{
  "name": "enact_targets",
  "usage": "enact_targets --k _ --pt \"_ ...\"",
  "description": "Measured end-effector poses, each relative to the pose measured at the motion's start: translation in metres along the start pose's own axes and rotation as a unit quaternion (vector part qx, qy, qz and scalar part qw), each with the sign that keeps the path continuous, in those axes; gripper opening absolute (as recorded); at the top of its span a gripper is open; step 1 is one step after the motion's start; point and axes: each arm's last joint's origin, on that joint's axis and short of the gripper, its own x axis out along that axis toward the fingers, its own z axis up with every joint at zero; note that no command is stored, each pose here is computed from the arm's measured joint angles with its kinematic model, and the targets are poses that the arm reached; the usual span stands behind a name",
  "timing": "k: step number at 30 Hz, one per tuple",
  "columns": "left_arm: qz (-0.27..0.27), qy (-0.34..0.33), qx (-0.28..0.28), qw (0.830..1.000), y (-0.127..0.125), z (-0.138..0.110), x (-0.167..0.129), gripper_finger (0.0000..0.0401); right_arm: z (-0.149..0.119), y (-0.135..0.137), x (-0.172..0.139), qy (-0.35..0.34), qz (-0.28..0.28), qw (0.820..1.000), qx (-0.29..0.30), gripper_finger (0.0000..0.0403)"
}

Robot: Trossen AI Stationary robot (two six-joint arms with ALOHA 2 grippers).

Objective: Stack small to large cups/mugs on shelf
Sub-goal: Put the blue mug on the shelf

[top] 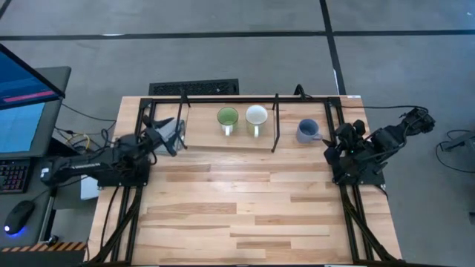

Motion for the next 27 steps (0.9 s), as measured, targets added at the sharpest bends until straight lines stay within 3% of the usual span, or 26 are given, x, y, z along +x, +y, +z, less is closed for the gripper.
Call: enact_targets --k 14,27 --pt "0.13 0.033 0.012 0.991 0.027 -0.002 0.006 0.0248 0.0 0.0 0.0 0.0 0.0 1.0 0.001 0.024" --pt "0.213 0.123 -0.003 0.969 0.048 -0.023 0.006 0.0248 0.0 0.0 0.0 0.0 0.001 1.0 0.01 0.024"
